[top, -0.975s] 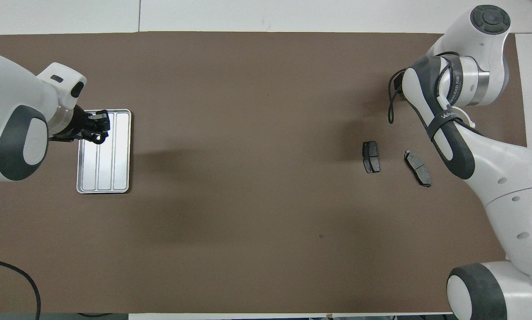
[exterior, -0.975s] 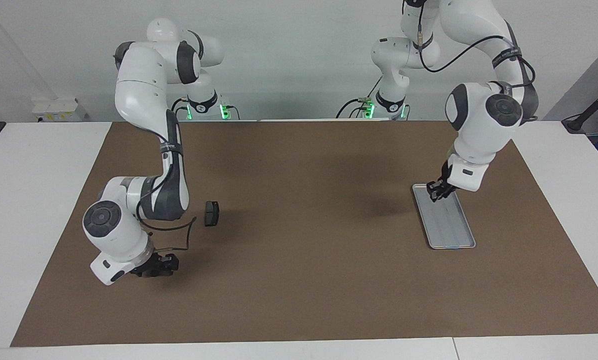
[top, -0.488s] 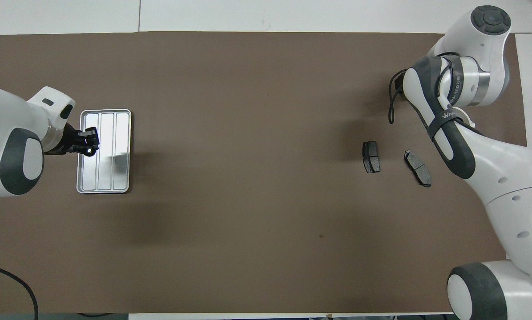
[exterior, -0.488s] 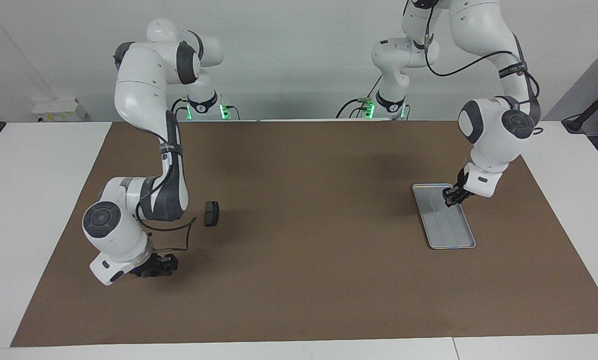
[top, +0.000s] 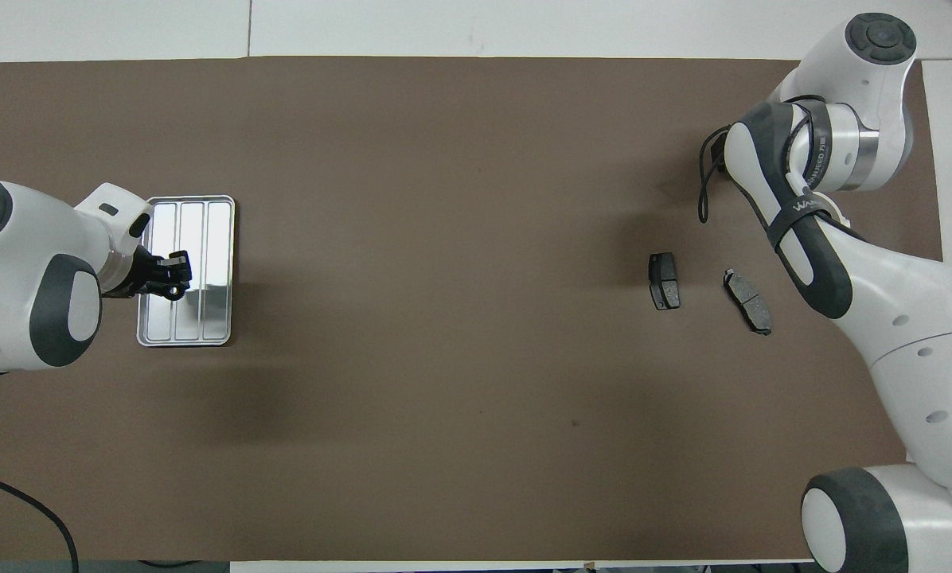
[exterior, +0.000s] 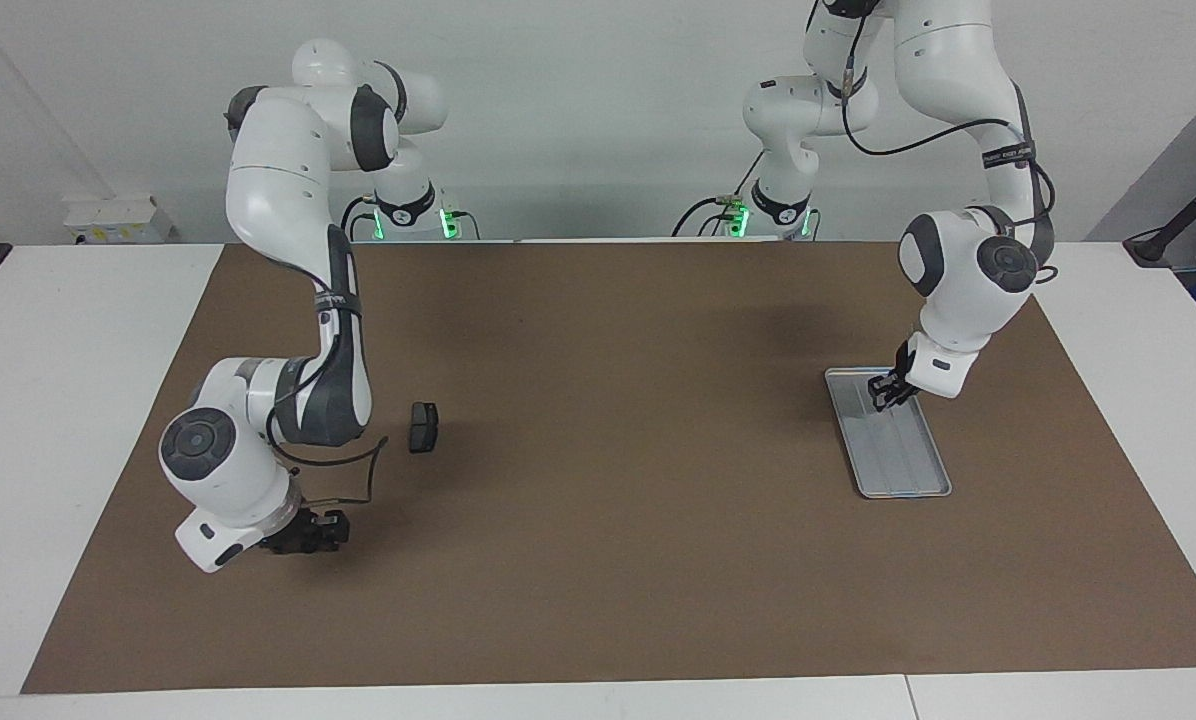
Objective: Pick bearing gear from pile to tray
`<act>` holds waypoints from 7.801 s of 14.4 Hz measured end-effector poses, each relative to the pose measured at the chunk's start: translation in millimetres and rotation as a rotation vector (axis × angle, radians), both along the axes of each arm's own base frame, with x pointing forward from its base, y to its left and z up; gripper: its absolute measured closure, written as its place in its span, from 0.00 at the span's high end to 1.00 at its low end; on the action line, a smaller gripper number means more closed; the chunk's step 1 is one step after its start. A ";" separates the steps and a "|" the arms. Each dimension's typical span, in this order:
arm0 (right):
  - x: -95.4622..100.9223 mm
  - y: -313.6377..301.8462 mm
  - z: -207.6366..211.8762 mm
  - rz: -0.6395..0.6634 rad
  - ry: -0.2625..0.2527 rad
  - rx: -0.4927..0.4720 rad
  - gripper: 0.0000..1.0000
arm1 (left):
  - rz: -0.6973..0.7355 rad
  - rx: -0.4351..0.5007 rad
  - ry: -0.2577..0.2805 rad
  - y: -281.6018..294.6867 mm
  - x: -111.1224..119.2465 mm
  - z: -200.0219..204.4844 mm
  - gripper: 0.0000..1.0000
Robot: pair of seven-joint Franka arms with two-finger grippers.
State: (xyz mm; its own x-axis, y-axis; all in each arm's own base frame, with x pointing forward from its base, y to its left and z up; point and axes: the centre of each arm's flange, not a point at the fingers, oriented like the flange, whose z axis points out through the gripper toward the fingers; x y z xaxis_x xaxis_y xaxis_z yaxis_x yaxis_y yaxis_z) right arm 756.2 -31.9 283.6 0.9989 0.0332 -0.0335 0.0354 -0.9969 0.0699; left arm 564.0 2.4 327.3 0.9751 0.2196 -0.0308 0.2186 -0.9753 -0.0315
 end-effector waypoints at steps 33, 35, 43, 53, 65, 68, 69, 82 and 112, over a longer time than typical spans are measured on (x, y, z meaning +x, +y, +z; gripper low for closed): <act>-91.0 180.2 250.6 -0.053 0.042 0.040 0.24 | -0.022 -0.035 -0.125 -27.1 18.9 38.0 1.00; -107.0 212.4 268.4 -0.099 0.032 0.055 0.24 | -0.036 -0.044 -0.117 -39.7 19.2 41.0 1.00; -160.0 348.3 282.7 -0.339 0.004 0.089 0.24 | -0.042 -0.045 -0.088 -46.5 15.8 38.4 1.00; -183.5 482.3 173.5 -0.505 -0.015 0.086 0.24 | -0.036 -0.044 -0.079 -43.0 15.2 37.6 1.00; -176.8 521.1 30.8 -0.529 -0.012 0.034 0.24 | -0.034 -0.044 -0.082 -41.9 15.3 39.1 1.00; -176.7 523.8 12.6 -0.531 -0.017 0.027 0.24 | -0.034 -0.044 -0.082 -42.0 15.3 39.1 1.00; -176.6 524.3 9.0 -0.531 -0.019 0.026 0.24 | -0.035 -0.044 -0.082 -42.2 15.2 39.2 1.00; -167.3 518.4 42.4 -0.545 -0.055 0.044 0.80 | -0.008 -0.048 -0.089 -52.5 15.8 41.4 1.00; -170.8 37.9 319.2 -0.035 0.001 0.121 1.00 | 0.140 -0.054 -0.052 -358.0 -25.7 -31.7 0.59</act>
State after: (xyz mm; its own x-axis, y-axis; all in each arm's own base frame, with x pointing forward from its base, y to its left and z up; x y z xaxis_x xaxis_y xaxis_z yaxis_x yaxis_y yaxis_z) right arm 585.4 6.0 602.9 0.9995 0.0024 -0.0320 0.0007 -0.9987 -0.0508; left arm 538.3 -355.6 295.6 0.9358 0.3524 0.0031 0.3521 -0.9353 0.0353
